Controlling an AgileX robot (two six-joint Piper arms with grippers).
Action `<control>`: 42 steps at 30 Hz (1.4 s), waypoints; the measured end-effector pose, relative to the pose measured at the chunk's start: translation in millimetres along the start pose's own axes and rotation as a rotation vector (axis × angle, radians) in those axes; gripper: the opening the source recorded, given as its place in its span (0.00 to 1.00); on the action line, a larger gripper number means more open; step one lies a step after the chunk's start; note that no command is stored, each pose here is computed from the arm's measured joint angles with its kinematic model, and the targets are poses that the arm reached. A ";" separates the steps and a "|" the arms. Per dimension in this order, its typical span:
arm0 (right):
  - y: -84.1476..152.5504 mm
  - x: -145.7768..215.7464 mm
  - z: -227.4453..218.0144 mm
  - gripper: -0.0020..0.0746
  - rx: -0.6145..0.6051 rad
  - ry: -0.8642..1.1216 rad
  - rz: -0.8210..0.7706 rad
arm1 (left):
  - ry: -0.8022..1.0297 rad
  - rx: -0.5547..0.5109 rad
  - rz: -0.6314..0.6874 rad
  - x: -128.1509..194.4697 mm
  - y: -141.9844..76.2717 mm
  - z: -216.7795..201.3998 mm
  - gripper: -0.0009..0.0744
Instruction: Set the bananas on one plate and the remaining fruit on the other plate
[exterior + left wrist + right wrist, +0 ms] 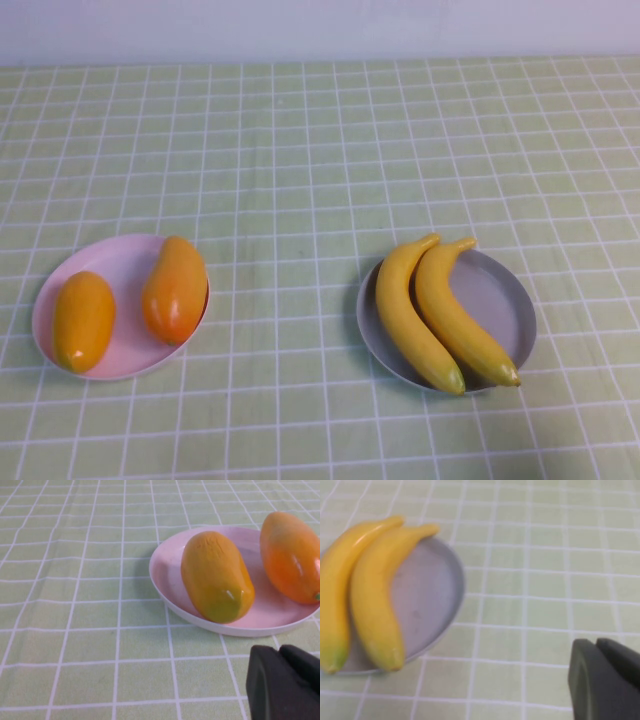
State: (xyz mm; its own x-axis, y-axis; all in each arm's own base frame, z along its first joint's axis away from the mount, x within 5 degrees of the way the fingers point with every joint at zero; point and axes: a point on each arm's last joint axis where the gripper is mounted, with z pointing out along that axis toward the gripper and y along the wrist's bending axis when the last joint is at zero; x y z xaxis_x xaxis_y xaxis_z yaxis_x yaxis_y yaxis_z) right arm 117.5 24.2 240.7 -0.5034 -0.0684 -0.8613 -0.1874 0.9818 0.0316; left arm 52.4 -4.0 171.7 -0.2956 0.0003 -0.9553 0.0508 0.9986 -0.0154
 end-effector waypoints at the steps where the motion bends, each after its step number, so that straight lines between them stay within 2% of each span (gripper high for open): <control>1: -2.9 9.3 -3.5 0.01 0.020 -0.021 0.014 | 0.000 0.000 0.000 0.0 0.0 0.0 0.01; 7: -11.5 48.0 -26.5 0.01 0.121 -0.211 0.066 | 0.000 0.000 0.000 0.0 0.0 0.0 0.01; 15: -10.3 75.0 -32.5 0.01 0.132 -0.353 0.060 | 0.000 0.000 0.000 0.0 0.0 0.0 0.01; 26: -6.7 80.8 -28.1 0.01 0.065 -0.348 0.037 | 0.000 0.000 0.000 0.0 0.0 0.0 0.01; 42: -5.5 90.3 -24.0 0.01 0.046 -0.266 0.055 | 0.000 0.000 0.000 0.0 0.0 0.0 0.01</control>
State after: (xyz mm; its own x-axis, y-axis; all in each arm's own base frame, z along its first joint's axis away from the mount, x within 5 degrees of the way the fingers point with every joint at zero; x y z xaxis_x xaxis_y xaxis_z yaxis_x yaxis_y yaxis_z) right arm 52.8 8.4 174.9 -0.2717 0.0286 -0.9620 -0.1240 0.9902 0.0645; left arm 52.4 -4.0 171.7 -0.2956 0.0003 -0.9553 0.0508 0.9986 -0.0154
